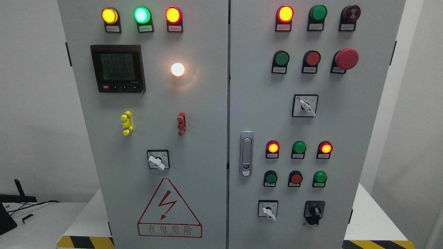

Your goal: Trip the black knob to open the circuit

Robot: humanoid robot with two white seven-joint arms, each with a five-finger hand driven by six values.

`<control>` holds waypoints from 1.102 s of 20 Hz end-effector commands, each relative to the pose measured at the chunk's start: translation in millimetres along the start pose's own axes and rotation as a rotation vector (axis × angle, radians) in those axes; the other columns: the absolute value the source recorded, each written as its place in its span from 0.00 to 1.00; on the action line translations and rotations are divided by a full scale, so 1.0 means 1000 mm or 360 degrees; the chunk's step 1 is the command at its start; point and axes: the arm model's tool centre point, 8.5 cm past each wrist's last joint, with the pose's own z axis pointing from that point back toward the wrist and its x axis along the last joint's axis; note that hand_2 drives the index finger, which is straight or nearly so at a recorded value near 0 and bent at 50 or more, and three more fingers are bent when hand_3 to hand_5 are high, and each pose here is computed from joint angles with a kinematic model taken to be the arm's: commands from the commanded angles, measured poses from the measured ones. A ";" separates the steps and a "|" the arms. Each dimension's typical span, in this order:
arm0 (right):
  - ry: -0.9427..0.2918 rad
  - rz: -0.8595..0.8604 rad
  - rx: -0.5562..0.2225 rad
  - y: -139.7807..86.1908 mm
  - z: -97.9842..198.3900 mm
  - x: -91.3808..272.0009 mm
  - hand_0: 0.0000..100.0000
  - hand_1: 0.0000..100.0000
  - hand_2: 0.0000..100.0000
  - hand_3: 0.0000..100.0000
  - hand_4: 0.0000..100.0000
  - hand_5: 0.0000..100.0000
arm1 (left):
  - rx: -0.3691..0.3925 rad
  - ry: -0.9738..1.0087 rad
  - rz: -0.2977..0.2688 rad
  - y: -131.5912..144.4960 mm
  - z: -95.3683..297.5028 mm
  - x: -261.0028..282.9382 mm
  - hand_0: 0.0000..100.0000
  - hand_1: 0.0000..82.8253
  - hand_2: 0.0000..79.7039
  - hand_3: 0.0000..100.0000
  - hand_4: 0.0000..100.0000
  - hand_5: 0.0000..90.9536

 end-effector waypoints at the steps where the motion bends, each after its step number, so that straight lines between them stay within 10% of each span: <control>1: -0.0015 -0.0006 -0.0003 -0.002 0.000 0.002 0.27 0.29 0.00 0.02 0.00 0.00 | -0.0008 -0.0003 -0.0048 0.000 0.000 0.000 0.12 0.47 0.00 0.00 0.00 0.00; 22: -0.0130 -0.0145 -0.0028 -0.007 0.001 0.008 0.26 0.30 0.00 0.04 0.00 0.00 | -0.0008 0.0000 -0.0048 0.000 0.000 0.000 0.12 0.47 0.00 0.00 0.00 0.00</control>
